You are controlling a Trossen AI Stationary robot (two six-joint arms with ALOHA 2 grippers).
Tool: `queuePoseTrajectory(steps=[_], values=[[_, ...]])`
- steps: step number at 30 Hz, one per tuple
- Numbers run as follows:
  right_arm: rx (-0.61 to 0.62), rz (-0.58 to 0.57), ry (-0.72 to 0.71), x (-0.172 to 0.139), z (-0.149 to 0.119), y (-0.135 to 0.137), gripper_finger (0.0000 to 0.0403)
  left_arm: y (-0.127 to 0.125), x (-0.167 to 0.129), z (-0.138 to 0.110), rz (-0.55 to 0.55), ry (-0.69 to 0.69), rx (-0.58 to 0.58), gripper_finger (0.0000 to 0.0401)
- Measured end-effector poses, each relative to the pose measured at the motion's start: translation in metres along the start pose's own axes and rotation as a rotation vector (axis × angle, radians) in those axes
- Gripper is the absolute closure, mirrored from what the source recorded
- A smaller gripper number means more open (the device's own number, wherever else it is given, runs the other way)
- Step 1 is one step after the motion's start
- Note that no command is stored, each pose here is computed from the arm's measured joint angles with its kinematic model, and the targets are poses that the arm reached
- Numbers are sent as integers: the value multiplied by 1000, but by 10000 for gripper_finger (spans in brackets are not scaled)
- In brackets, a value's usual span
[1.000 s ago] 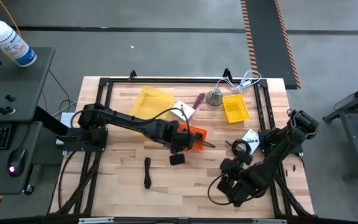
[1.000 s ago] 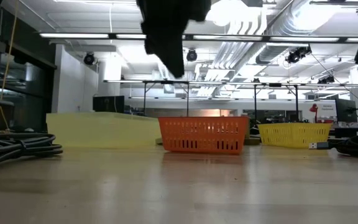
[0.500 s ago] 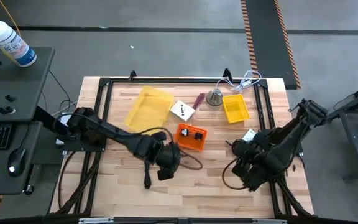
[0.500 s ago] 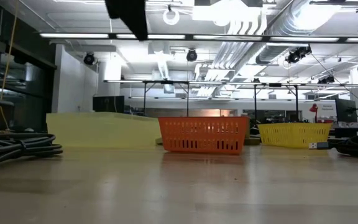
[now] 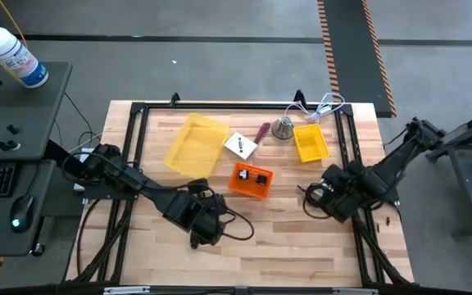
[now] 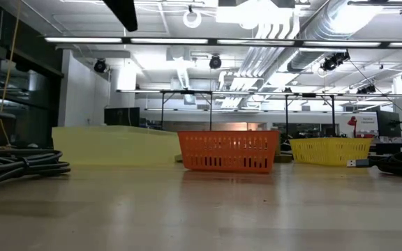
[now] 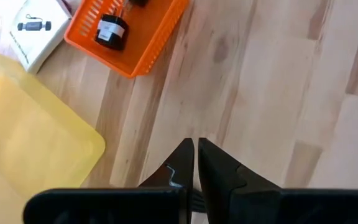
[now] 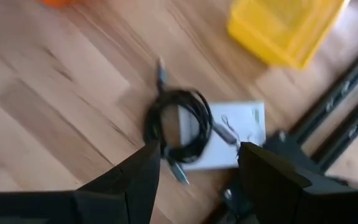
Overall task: Pick and place items into bin
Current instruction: Put the top black charger cable into the light yellow bin
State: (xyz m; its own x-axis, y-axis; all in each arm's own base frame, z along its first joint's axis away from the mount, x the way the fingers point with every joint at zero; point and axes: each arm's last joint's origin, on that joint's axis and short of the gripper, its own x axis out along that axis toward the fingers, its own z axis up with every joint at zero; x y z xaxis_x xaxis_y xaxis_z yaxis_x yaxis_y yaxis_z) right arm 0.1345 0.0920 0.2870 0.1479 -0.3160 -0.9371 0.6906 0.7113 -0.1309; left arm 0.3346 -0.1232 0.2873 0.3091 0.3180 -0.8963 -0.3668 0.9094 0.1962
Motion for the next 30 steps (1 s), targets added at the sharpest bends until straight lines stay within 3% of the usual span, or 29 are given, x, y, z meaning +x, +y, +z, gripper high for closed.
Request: queuePoseTrajectory(steps=[10, 23, 30], values=[[144, 146, 120, 50, -11, -35, 197, 10, 8, 13, -66, 16, 39, 399], [181, 218, 174, 60, 0, -49, 197, 58, 39, 56, -216, -51, 18, 400], [218, 225, 178, 61, 5, -50, 197, 92, 51, 35, -291, -63, -72, 401]])
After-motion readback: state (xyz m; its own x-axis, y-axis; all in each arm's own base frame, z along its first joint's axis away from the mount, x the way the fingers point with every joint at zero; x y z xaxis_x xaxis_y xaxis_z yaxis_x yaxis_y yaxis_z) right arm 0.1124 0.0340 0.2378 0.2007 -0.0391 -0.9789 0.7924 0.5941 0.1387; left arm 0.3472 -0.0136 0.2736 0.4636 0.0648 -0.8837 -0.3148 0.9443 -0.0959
